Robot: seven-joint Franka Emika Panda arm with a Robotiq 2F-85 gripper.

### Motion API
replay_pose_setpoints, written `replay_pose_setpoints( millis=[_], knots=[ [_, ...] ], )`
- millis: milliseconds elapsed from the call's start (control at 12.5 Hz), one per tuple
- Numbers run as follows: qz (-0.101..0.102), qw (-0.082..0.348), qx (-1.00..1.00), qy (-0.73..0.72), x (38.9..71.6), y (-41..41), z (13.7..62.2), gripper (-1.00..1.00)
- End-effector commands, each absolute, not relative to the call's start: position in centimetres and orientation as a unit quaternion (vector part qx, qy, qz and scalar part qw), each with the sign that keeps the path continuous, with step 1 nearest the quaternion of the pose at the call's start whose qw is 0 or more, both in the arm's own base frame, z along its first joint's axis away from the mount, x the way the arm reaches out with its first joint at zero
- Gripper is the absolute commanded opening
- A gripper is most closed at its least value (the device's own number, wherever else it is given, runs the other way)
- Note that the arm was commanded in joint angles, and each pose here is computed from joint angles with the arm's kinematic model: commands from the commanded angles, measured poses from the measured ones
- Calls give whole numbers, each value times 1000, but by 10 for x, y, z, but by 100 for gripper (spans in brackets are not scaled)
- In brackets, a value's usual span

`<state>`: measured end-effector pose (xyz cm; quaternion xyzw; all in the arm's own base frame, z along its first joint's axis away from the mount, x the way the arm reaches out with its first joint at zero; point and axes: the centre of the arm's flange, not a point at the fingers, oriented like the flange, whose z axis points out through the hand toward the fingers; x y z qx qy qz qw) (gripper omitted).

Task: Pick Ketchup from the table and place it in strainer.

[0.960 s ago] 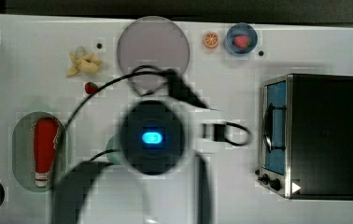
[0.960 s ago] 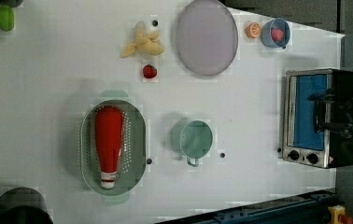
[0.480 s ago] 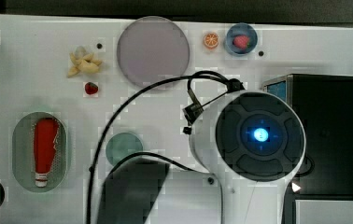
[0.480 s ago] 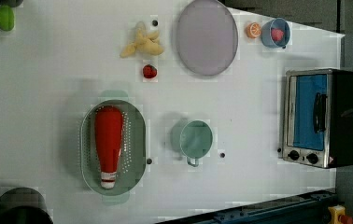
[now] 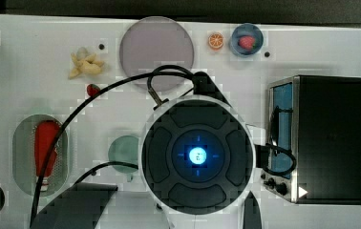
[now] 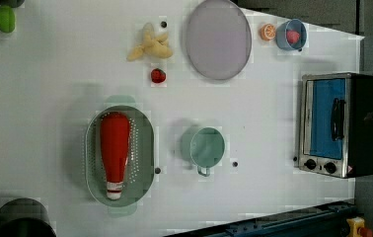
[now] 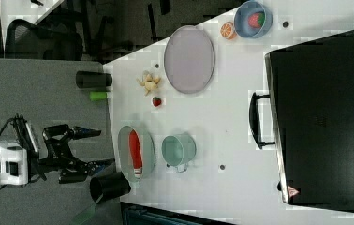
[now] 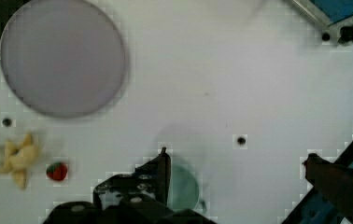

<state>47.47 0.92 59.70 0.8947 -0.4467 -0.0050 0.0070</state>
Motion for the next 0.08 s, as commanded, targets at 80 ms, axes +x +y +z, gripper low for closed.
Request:
replay_pose_setpoints(
  millis=[80],
  knots=[
    [-15,-10,889,-457,474,4,598,100]
  ],
)
